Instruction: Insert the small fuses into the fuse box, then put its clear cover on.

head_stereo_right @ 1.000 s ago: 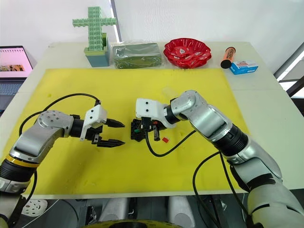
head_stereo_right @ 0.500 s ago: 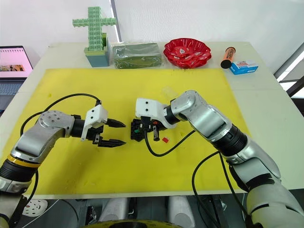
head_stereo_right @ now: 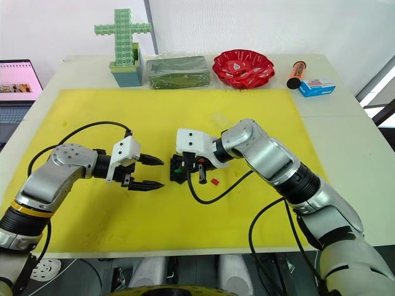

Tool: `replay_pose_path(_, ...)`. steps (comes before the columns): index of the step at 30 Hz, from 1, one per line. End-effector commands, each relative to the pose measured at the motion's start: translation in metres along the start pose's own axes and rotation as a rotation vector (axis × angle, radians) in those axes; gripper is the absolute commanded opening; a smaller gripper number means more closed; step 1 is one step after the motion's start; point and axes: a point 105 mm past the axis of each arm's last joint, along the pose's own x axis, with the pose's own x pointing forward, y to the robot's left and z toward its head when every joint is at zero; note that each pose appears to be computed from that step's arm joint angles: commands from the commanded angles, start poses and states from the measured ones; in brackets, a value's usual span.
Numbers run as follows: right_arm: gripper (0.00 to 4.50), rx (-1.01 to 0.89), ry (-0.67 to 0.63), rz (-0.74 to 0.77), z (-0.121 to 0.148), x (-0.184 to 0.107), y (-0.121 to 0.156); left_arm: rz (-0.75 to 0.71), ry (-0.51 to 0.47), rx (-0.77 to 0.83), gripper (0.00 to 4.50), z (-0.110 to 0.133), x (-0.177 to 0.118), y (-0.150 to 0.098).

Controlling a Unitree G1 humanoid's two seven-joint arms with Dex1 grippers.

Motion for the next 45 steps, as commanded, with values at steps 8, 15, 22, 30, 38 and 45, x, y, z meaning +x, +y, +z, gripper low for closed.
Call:
replay_pose_path(8, 0.00, 0.002, 0.007, -0.031, -0.002, 0.001, -0.003, 0.029, -0.021, 0.040, 3.55, 0.005, -0.004, 0.004)
replay_pose_path(15, 0.00, 0.004, 0.044, -0.038, -0.010, 0.006, -0.002, 0.032, -0.022, 0.041, 3.55, 0.004, -0.003, 0.003)
replay_pose_path(22, 0.00, -0.008, 0.047, -0.028, -0.011, 0.006, 0.002, 0.041, -0.023, 0.044, 3.55, 0.003, -0.001, 0.003)
replay_pose_path(30, 0.00, -0.020, 0.058, -0.039, -0.009, 0.008, 0.001, 0.045, -0.033, 0.050, 3.55, 0.007, 0.002, 0.002)
replay_pose_path(38, 0.00, -0.079, 0.079, -0.062, -0.011, 0.011, -0.002, 0.054, -0.034, 0.050, 3.55, 0.009, 0.000, 0.002)
replay_pose_path(45, 0.00, -0.091, 0.067, -0.052, -0.006, 0.010, -0.001, 0.061, -0.030, 0.045, 3.55, 0.009, -0.002, 0.002)
